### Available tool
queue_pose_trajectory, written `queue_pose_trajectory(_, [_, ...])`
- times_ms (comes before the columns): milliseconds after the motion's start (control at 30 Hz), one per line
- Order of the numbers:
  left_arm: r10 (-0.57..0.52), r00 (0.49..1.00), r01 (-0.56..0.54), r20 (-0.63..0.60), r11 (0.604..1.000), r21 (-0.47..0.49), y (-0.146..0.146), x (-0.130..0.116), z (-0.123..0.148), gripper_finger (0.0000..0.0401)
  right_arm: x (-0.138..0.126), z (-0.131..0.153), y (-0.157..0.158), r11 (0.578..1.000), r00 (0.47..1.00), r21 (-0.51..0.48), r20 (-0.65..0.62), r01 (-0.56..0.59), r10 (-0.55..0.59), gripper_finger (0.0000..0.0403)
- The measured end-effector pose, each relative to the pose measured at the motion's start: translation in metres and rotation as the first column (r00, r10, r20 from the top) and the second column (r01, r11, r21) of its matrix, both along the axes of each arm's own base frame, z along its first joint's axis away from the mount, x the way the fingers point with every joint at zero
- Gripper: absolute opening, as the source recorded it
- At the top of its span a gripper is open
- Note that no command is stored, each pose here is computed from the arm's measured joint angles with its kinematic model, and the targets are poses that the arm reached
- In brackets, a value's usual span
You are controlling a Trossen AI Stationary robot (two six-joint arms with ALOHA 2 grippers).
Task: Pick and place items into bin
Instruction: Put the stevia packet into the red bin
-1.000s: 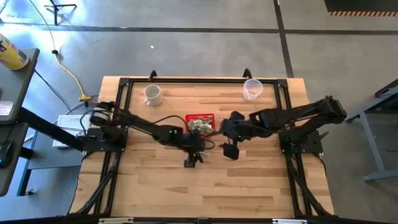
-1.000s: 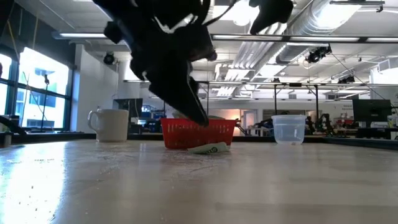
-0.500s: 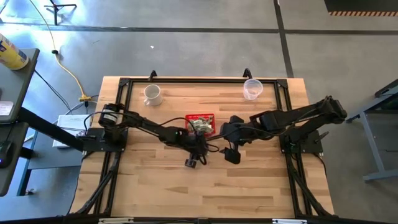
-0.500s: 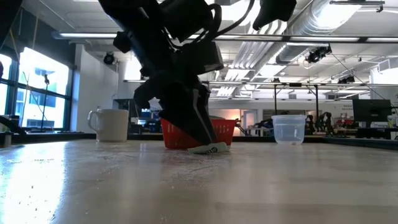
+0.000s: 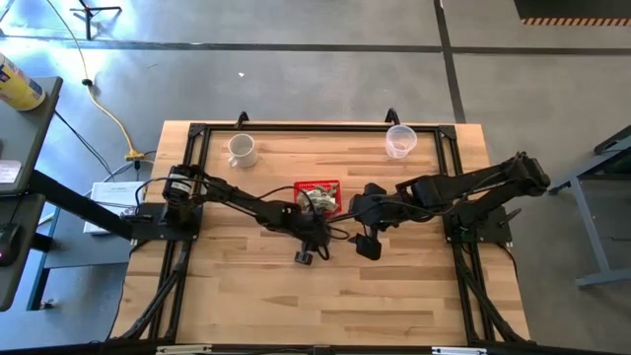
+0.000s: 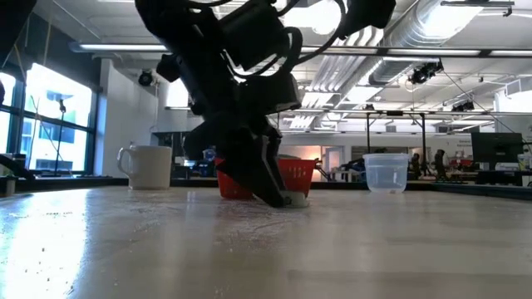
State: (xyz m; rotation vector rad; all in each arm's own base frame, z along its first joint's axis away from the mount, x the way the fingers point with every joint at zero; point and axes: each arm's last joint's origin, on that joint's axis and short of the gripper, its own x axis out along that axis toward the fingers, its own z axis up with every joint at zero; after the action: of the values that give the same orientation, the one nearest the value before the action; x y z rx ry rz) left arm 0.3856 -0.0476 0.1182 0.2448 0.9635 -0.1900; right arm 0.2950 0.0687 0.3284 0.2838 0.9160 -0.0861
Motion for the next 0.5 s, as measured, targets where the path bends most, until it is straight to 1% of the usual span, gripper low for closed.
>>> queue_pose_trajectory(67, [0.041, 0.999, -0.041, -0.011, 0.999, -0.003, 0.001, -0.001, -0.001, 0.0144, 0.0, 0.0, 0.0, 1.0, 1.0, 0.001, 0.002, 0.0, 0.0, 0.0339])
queue_pose_trajectory(100, [0.055, 0.998, -0.055, -0.012, 0.998, -0.001, 0.001, -0.002, 0.002, 0.013, 0.0, 0.0, 0.0, 1.0, 1.0, 0.001, 0.003, 0.0, 0.0, 0.0339])
queue_pose_trajectory(167, [0.073, 0.997, -0.073, -0.024, 0.997, -0.004, 0.0, -0.005, 0.008, 0.009, 0.0, 0.0, 0.0, 1.0, 1.0, 0.001, 0.003, 0.0, 0.0, 0.034])
queue_pose_trajectory(233, [0.095, 0.994, -0.096, -0.052, 0.995, -0.008, -0.003, -0.013, 0.017, 0.0038, 0.0, 0.0, 0.0, 1.0, 1.0, 0.001, 0.003, 0.0, 0.0, 0.0339])
queue_pose_trajectory(267, [0.114, 0.991, -0.114, -0.076, 0.993, 0.001, -0.004, -0.018, 0.021, 0.0026, 0.0, 0.0, 0.0, 1.0, 1.0, 0.001, 0.003, 0.0, 0.0, 0.0339])
queue_pose_trajectory(300, [0.137, 0.987, -0.137, -0.08, 0.991, -0.001, -0.005, -0.021, 0.025, 0.0026, 0.0, 0.0, 0.0, 1.0, 1.0, 0.0, 0.002, 0.0, 0.0, 0.0339])
queue_pose_trajectory(333, [0.162, 0.985, -0.163, -0.059, 0.987, -0.009, -0.007, -0.022, 0.032, 0.0027, 0.0, 0.0, 0.0, 1.0, 1.0, 0.001, 0.003, 0.0, 0.0, 0.0339])
queue_pose_trajectory(433, [0.236, 0.972, -0.237, -0.022, 0.971, -0.036, -0.014, -0.031, 0.063, 0.0042, 0.001, 0.001, 0.0, 1.0, 1.0, 0.002, 0.009, 0.0, 0.0, 0.0339])
queue_pose_trajectory(500, [0.27, 0.963, -0.27, -0.017, 0.963, -0.022, -0.02, -0.036, 0.083, 0.0037, 0.001, 0.001, 0.0, 1.0, 1.0, 0.004, 0.016, 0.0, 0.0, 0.0338])
